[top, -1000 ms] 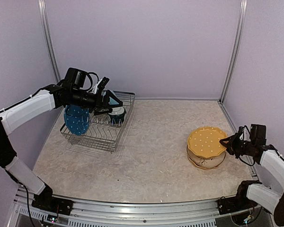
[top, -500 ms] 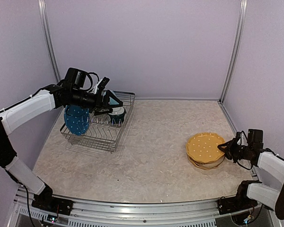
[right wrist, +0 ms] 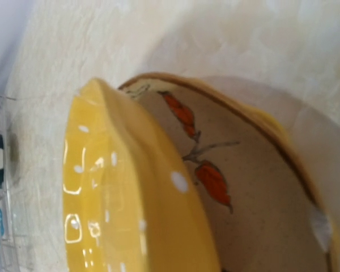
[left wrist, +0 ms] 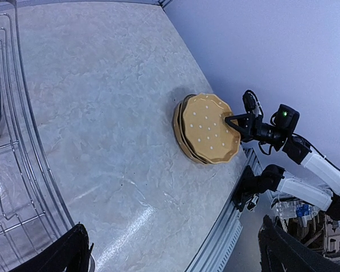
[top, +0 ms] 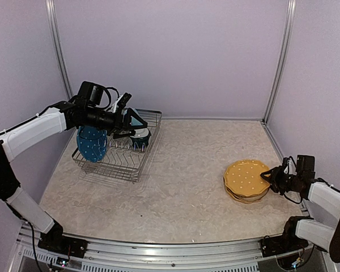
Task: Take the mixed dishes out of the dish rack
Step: Place the plate with another plate, then grab the plate from the dish rack.
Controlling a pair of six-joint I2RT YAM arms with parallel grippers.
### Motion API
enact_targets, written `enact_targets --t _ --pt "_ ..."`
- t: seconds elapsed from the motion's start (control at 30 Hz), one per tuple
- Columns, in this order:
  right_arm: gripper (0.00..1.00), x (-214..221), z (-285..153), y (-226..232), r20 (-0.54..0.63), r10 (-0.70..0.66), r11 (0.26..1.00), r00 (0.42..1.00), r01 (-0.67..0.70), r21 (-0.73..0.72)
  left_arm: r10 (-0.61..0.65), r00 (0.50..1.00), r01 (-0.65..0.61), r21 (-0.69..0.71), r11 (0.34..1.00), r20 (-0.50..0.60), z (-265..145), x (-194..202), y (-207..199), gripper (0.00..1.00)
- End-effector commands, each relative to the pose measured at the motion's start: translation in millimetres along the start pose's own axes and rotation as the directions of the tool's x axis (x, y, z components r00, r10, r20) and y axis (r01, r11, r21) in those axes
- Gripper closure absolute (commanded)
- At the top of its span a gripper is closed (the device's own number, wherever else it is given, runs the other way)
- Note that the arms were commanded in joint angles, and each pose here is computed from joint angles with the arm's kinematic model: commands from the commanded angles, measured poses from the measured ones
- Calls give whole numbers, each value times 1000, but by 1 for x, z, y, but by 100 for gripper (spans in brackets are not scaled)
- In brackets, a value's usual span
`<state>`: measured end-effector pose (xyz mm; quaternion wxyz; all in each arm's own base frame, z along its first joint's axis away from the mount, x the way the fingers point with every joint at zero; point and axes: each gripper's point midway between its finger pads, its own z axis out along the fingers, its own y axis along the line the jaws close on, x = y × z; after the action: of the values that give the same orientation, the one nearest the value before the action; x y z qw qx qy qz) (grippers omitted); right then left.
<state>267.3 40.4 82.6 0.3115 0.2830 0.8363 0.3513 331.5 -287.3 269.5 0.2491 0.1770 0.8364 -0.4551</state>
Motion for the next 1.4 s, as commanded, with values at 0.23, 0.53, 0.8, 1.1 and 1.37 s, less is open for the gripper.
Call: enact_targets --t 0.23,0.53,0.8,1.1,1.37 --pt "38 -10 -8 -5 18 -73 994 997 72 84 1 1000 -1 17 1000 -3 3 1 0 1" --pt "19 -9 -14 -11 4 -89 986 996 88 142 0 1000 0 24 1000 -1 2 1 -3 1" --pt "14 -18 -26 -4 23 -127 974 992 120 192 7 1000 -7 6 1000 12 -2 -2 -2 1" --pt "12 -22 -30 -9 20 -156 956 988 146 253 24 996 -2 -229 973 91 -24 -15 30 1" --pt "8 -30 -33 -16 44 -164 941 985 143 307 48 973 87 -552 829 225 -89 -44 89 1"
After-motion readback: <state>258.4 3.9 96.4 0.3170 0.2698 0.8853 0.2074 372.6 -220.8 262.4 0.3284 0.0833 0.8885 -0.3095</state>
